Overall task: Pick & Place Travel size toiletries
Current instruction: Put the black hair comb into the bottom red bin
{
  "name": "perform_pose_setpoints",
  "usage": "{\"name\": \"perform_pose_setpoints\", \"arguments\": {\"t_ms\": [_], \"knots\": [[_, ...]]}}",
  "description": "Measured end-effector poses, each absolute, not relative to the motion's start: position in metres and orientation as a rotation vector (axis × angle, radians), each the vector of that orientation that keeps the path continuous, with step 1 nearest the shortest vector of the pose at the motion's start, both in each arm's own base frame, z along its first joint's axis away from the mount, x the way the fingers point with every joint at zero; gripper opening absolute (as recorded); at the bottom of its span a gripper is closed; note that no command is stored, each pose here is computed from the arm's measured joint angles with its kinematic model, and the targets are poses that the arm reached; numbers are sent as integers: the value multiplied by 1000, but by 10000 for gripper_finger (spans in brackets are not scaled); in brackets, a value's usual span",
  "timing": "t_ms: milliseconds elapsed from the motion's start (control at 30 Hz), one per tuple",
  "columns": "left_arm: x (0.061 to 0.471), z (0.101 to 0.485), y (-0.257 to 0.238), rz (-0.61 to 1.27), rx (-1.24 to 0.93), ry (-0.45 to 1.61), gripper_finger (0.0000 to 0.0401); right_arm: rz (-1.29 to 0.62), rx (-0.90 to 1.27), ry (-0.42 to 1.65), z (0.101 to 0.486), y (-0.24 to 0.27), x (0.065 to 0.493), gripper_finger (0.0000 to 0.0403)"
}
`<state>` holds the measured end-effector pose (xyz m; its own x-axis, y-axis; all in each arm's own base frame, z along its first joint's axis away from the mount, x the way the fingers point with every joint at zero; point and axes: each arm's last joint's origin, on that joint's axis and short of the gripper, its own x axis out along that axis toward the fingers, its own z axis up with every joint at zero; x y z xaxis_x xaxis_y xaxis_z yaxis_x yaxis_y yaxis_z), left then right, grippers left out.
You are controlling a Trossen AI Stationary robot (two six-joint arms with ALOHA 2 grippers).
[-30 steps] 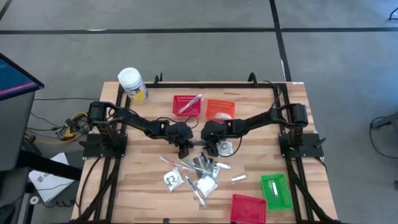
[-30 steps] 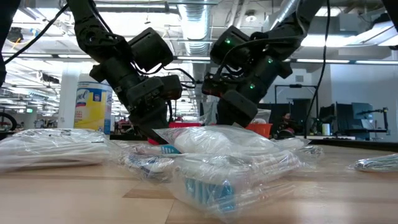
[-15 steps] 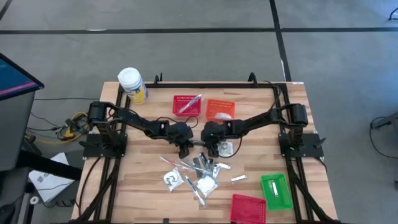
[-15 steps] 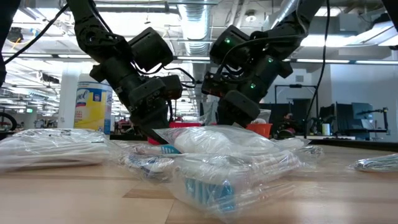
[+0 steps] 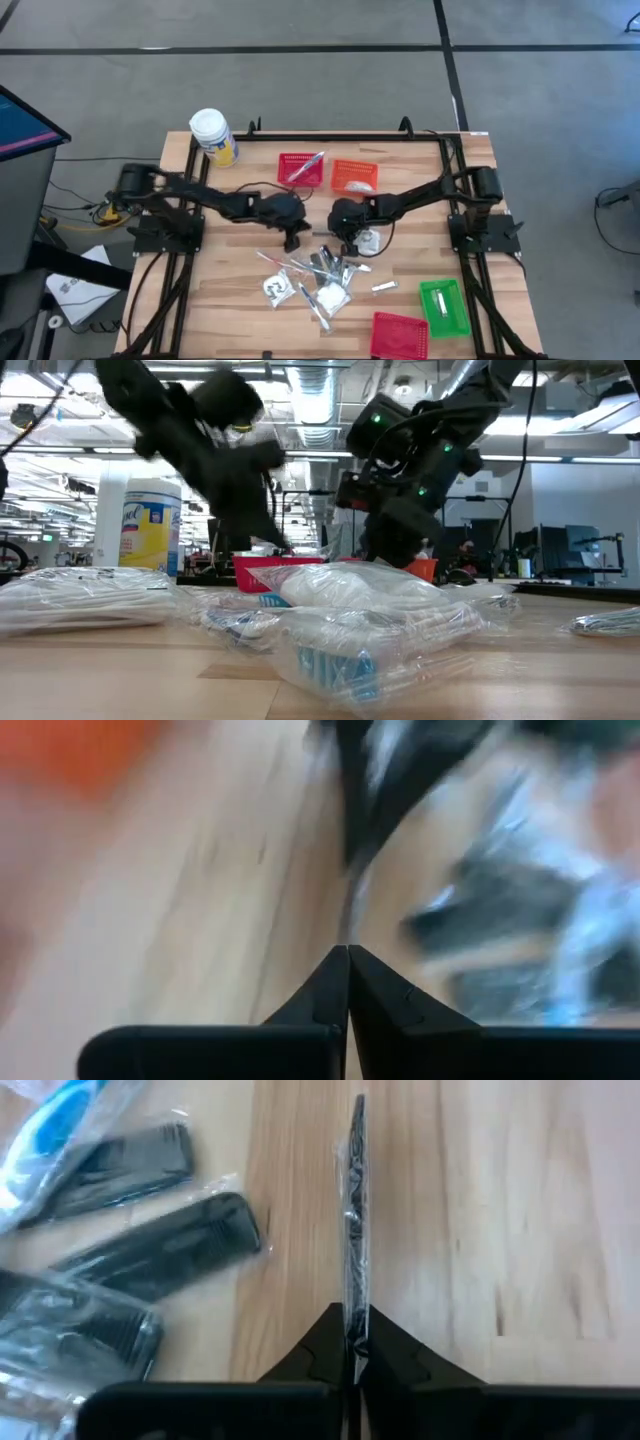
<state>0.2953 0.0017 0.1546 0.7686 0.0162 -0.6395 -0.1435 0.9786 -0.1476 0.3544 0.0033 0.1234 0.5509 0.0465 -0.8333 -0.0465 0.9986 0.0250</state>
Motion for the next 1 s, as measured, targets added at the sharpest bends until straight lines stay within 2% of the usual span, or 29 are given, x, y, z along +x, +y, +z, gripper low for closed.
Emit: {"name": "perform_pose_setpoints", "arguments": {"t_ms": [100,233,433,633,1000], "knots": [[281,179,-12,68,-127,605,1,25,-30,924,143,9,350,7],[261,217,-27,71,-38,390,1,-5,-62,907,165,23,339,12],[228,242,-36,57,36,182,1,11,-108,828,204,61,318,8],[216,247,-31,68,64,105,1,81,-112,793,224,100,295,4],[224,253,-15,145,137,13,1,36,2,918,218,153,253,5]]}}
